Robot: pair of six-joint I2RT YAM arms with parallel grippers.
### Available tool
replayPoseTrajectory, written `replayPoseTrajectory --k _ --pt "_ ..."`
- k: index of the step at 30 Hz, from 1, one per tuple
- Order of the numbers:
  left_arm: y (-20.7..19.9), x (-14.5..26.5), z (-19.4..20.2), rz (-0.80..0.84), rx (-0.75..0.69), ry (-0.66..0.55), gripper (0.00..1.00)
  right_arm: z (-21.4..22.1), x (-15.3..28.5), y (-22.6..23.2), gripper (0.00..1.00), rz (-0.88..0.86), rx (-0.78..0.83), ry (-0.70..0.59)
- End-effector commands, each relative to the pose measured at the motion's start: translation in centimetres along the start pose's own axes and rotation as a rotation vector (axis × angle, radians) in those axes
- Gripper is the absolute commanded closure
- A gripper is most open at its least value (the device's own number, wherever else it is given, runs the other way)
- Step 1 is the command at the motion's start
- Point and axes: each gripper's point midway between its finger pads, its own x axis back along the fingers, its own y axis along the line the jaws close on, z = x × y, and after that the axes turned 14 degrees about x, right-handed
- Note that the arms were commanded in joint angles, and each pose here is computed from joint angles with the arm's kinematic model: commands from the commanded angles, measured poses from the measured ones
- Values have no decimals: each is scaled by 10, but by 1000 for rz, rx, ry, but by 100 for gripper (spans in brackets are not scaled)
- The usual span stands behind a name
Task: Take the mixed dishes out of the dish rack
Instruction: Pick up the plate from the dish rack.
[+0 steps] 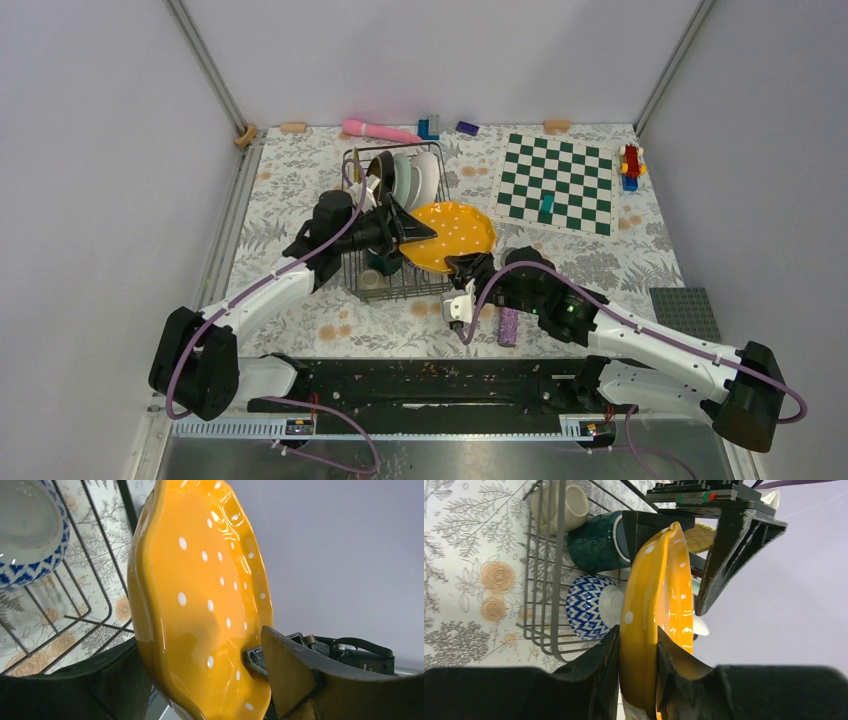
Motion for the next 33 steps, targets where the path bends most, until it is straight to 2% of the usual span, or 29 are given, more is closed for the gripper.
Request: replayPoseTrajectory --k 1,10,11,12,13,16,20,21,27,33 --pt "-31 -3 -7 62 -69 -32 35 -17 25 -95 100 350 156 -14" --pt "-30 -4 -4 52 -62 -29 89 -17 26 -94 100 364 168 -9" --pt "-34 -4 -4 64 -62 -30 96 -18 26 -93 99 362 165 -16" --pt "-37 -3 -3 76 -61 -27 100 -19 26 -93 92 362 160 -23" --pt "-42 -3 -3 95 -64 -26 100 -21 26 -92 83 360 156 -33" --pt "-62 2 -1 166 -74 -28 100 -26 28 -90 44 352 135 -65" --pt "-89 14 0 248 -102 -54 100 -34 32 -88 3 344 108 -109" --pt "-95 16 -1 260 -110 -66 100 -37 33 -86 1 336 106 -124" --pt "-118 34 -10 279 -167 -170 100 -58 46 -84 0 322 63 -233" --pt "-122 65 -33 261 -202 -331 100 -85 70 -83 0 318 21 -364"
